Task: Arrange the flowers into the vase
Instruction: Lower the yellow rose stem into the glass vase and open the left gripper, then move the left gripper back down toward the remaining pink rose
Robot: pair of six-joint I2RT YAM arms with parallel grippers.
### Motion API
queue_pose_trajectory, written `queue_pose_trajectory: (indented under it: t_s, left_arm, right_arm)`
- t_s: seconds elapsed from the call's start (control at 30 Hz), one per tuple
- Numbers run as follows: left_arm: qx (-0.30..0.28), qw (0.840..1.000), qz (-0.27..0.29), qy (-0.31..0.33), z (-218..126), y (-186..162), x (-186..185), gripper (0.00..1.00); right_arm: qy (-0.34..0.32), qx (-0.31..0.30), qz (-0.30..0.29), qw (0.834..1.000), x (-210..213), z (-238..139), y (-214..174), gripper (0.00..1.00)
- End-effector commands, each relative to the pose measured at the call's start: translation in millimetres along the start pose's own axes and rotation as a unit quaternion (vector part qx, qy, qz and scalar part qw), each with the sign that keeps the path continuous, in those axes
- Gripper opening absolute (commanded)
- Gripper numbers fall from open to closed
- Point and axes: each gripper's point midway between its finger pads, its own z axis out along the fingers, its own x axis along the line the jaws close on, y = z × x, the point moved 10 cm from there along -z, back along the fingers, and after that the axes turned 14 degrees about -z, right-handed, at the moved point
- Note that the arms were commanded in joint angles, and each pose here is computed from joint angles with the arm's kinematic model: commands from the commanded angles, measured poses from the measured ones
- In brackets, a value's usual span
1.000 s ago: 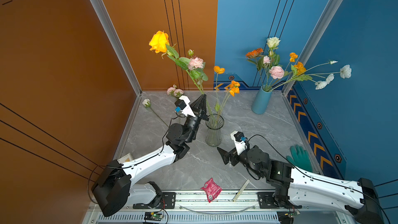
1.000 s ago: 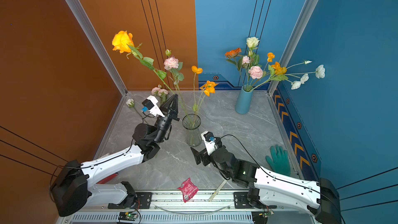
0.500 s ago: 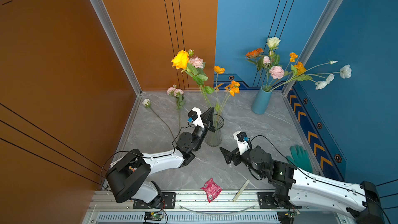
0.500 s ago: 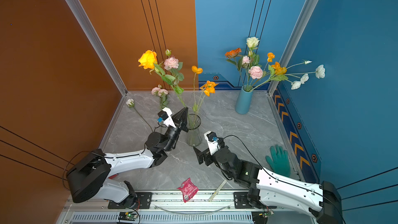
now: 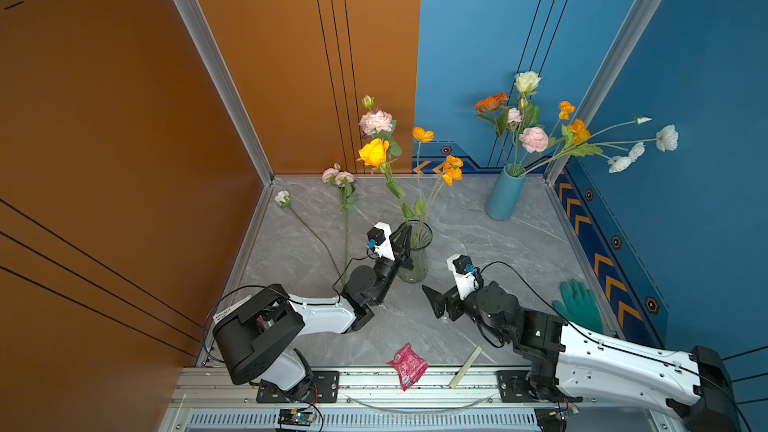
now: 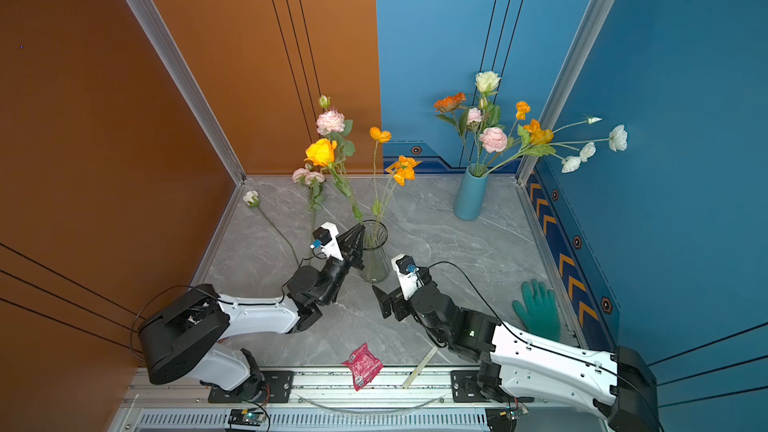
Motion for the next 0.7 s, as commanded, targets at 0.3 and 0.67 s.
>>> queue_pose_trajectory:
  t_s: [0.3, 0.67]
  left_arm:
    - [-0.014, 1.0, -0.002, 0.005, -19, 7, -2, 0.22]
    - [0.061, 0.994, 0.061, 0.062, -43, 31, 3, 0.56]
  right_arm:
    - [0.011, 0.002, 0.012, 1.0, 5, 9, -3, 1.0]
    - [0.014, 0.0, 0.013, 1.0, 6, 12, -2, 1.0]
